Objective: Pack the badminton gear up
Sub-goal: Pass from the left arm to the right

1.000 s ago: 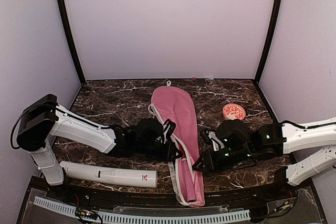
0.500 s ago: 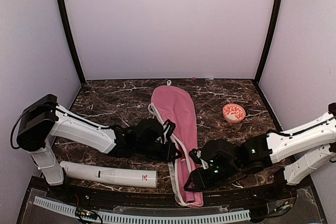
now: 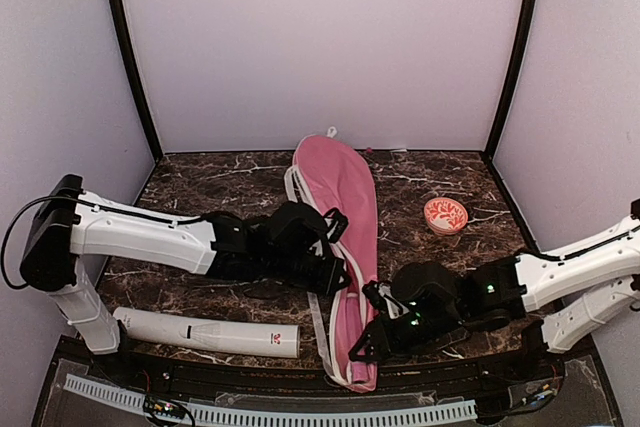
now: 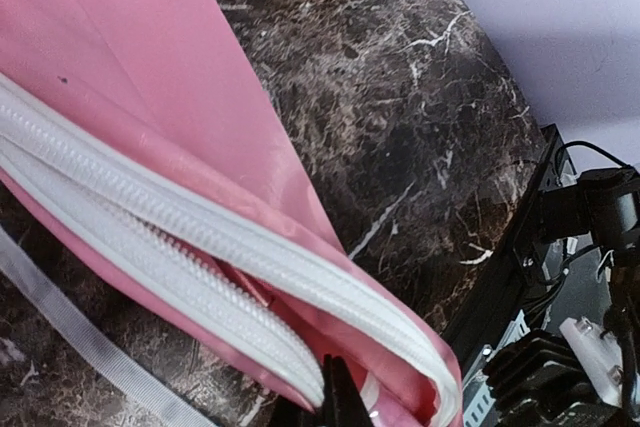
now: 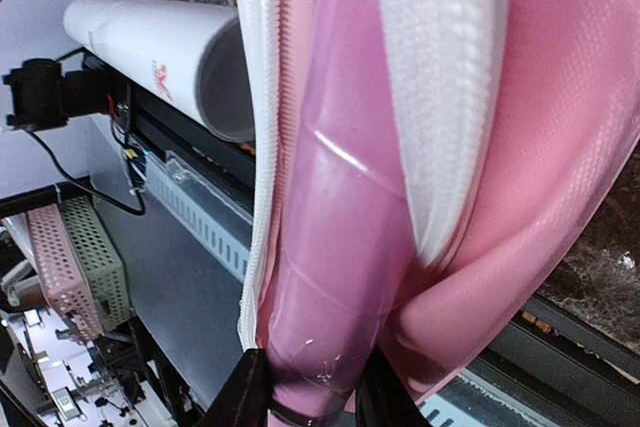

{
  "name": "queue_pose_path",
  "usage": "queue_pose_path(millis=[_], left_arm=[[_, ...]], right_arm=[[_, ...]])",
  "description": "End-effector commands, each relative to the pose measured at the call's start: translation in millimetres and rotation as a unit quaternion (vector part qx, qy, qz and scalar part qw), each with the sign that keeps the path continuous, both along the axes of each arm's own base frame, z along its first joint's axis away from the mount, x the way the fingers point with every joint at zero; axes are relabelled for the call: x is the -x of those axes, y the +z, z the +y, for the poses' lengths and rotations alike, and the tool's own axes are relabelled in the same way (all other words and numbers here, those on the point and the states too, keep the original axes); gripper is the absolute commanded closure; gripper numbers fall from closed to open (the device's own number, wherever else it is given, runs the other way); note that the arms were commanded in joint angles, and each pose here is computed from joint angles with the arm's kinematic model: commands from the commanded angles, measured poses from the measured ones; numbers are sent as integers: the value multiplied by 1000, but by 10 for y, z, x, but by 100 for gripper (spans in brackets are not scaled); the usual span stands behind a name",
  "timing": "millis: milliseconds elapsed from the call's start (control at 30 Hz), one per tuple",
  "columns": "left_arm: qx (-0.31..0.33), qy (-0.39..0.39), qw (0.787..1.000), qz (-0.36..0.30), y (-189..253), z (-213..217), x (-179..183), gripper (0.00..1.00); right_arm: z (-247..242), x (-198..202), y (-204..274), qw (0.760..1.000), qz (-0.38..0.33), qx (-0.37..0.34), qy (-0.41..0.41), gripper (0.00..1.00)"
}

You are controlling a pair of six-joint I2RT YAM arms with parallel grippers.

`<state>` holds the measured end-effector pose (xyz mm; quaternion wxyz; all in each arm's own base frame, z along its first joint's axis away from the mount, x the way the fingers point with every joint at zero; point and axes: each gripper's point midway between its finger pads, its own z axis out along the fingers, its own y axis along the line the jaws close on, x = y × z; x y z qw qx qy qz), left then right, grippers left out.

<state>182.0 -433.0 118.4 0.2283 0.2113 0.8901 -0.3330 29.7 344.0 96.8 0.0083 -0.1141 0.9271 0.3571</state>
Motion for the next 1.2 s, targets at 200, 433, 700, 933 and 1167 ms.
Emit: queue_pose_path(millis=[200, 433, 700, 933, 1167], left_arm=[[-79, -21, 993, -79, 704, 25, -167, 100], [-132, 7, 987, -87, 584, 248, -223, 100], [-190, 39, 976, -95, 485, 533, -298, 100], [-189, 37, 976, -101, 494, 586, -323, 100], [-100, 18, 993, -55, 187, 354, -151, 100]], right_arm=[[-95, -126, 330, 990, -4, -122, -76, 82], [-210, -188, 191, 987, -8, -124, -103, 82], [-320, -360, 405, 972, -38, -178, -150, 82], [-396, -478, 471, 959, -48, -205, -188, 83], [-35, -501, 590, 975, -91, -153, -136, 84]])
